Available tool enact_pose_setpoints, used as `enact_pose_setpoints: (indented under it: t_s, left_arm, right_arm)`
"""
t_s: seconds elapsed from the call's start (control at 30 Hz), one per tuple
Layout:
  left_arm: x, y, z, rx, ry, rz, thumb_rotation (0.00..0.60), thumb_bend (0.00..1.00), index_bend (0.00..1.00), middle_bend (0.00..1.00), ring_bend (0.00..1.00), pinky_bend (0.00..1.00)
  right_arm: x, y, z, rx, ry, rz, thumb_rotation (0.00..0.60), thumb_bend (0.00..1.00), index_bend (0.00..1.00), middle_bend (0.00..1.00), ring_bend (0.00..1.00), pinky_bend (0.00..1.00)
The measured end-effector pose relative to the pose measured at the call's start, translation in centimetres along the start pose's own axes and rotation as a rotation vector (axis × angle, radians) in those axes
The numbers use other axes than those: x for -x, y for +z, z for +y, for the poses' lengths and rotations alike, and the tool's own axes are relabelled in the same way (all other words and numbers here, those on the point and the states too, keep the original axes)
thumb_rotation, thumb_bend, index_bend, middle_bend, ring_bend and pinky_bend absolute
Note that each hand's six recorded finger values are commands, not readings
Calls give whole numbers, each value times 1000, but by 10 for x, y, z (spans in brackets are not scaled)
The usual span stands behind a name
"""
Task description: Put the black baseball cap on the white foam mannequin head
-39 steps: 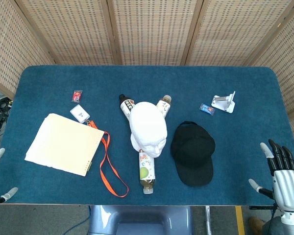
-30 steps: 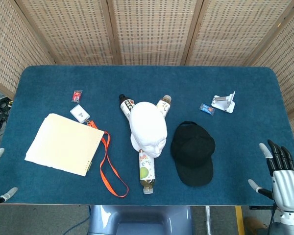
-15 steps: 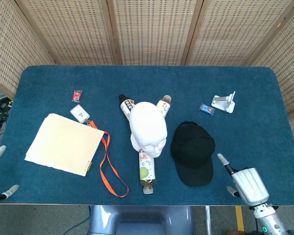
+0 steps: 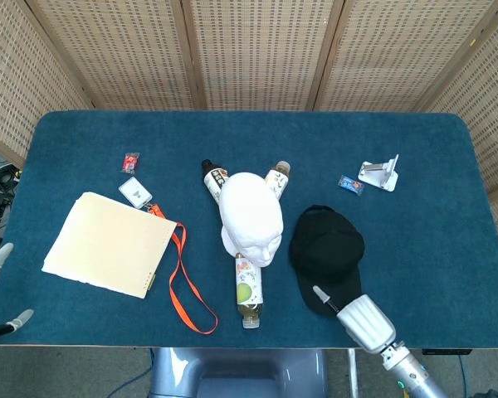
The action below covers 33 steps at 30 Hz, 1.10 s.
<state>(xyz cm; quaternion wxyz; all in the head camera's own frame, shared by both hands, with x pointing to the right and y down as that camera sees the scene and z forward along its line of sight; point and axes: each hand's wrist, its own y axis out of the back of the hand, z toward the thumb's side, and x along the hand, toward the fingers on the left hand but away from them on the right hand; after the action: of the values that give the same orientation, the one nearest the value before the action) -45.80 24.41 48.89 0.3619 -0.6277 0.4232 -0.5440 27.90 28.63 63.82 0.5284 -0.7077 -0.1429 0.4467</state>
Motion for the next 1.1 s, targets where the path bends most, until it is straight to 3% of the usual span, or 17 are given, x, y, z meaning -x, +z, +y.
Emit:
enact_pose_setpoints:
  t_s: [0.1,0.17,0.43,1.1]
  left_arm:
    - [0,0,0,-1,-2,1,600,0,0,0,0,0]
    - [-1,0,-1,-2,-4,0,600,0,0,0,0,0]
    - [0,0,0,0,-2,0,600,0,0,0,0,0]
    - [-1,0,0,4,-6,1,600,0,0,0,0,0]
  right_arm:
    - [8,5,-3,-4,-12,9,600,250,197,944,1000,1000]
    - [12,6,-6,-6,-13,10,600,299,217,944,1000,1000]
    - [24,14,-12,-6,-10,-8,600,410,269,944,1000,1000]
    - [29,16,-30,-75,18,-38,600,426,283,941,1000,1000]
